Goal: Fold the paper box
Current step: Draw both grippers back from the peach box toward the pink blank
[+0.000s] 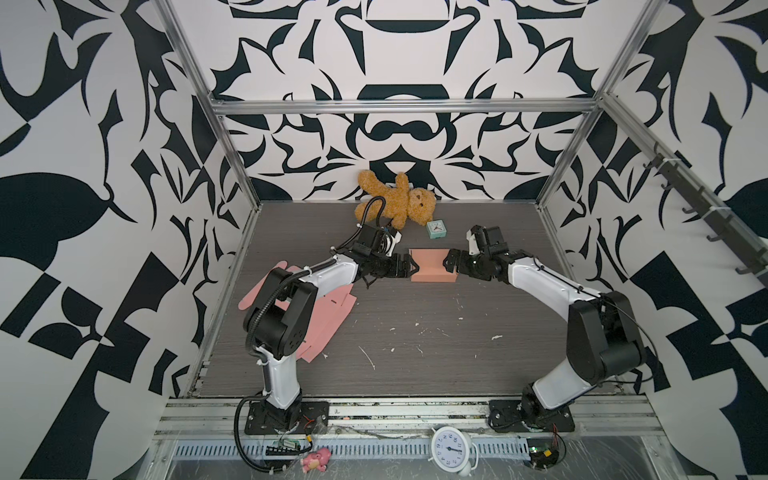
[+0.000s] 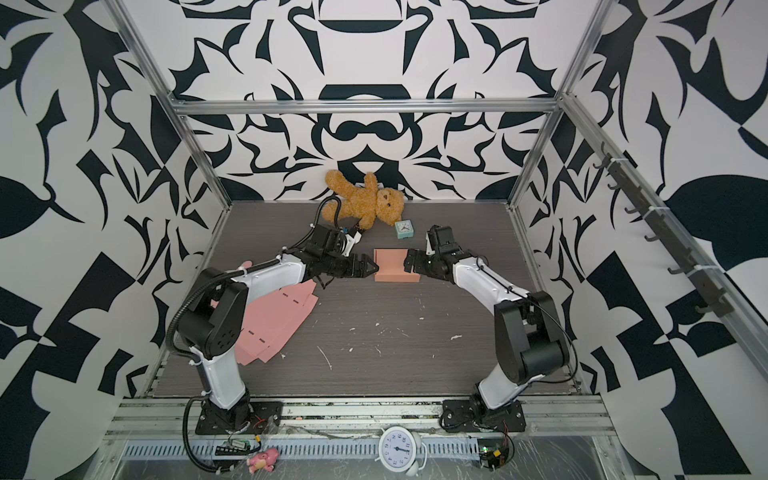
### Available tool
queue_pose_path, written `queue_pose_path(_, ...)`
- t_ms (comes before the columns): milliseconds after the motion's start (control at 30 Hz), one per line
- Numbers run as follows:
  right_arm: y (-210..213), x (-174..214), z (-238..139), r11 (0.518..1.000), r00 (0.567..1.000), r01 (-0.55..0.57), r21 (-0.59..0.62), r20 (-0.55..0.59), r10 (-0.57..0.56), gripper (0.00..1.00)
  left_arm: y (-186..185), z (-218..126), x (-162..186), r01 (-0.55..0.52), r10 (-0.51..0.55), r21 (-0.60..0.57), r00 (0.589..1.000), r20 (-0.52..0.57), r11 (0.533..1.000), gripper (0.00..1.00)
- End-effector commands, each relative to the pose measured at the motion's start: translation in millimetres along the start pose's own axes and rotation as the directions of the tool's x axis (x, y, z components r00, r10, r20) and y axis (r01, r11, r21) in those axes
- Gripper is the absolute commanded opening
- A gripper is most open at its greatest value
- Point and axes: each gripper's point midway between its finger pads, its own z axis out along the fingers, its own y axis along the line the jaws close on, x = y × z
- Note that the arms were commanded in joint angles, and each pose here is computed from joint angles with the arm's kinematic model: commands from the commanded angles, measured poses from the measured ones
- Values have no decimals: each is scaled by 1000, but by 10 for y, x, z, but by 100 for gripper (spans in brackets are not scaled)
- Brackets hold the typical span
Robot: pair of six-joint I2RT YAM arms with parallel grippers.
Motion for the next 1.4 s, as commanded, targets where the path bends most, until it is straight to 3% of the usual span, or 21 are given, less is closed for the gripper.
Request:
queue_pose_path(0,48,50,-188,1000,999,27,-12,25,-26,99,52,-124,256,0,-1,-19,999,-54,1000,91)
queue_pose_path(300,280,469,-581,995,995,95,-42,37,-93,99,253,-551,716,-2,-12,-145,995,-97,989,92)
queue_pose_path(400,470,632,-672,990,993,111,-84,36,-109,99,299,-695,800,34,-45,-133,995,-84,990,92)
queue_pose_path(633,934,1028,-807,973,984,176,-150,49,-171,99,669,-970,978,113,-129,-224,990,-57,968,92)
queue_pose_path(767,1041,1188,-815,967,982,189,-168,46,-184,99,868,-1056,1010,210,-214,-190,977,-2,959,92)
queue_pose_path(867,1077,1270,-817,965,981,196,-172,41,-192,99,1032,-1097,1071,247,-250,-227,968,13,942,92)
queue_pose_path(1367,1161,1308,-763,961,978,209,-180,35,-206,99,1252,-1048,1258,268,-285,-307,959,-11,913,92)
